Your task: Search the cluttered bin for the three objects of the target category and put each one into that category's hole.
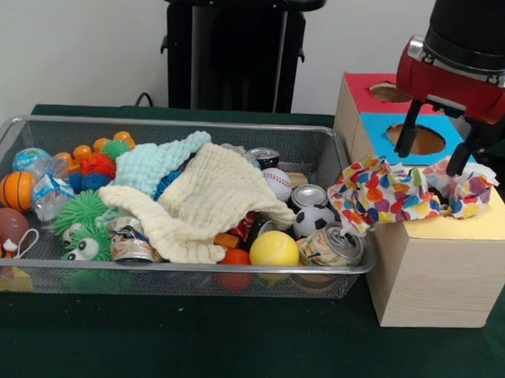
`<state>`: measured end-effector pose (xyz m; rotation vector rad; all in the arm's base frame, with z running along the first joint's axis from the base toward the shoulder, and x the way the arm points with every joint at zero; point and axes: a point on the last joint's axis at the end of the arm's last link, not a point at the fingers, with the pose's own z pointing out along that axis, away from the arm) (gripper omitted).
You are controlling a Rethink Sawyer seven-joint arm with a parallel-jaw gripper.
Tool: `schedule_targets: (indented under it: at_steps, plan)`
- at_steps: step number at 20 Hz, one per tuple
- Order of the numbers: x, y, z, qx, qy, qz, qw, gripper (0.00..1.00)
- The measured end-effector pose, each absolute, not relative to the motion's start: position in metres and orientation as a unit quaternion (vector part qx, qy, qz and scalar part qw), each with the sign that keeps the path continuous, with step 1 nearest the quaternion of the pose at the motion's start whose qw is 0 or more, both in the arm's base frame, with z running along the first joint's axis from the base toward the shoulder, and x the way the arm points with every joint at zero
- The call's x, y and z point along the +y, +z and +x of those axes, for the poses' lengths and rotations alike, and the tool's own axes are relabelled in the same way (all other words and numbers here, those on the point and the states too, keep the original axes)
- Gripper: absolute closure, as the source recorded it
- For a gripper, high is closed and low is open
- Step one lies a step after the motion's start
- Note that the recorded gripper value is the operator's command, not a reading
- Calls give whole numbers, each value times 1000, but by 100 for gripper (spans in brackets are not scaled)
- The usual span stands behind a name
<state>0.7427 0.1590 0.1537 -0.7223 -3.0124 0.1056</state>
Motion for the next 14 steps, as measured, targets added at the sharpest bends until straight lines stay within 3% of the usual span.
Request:
schedule_targets:
  at_steps: [14]
  plan:
    - [128, 180, 738, -951, 55, -303, 39, 0]
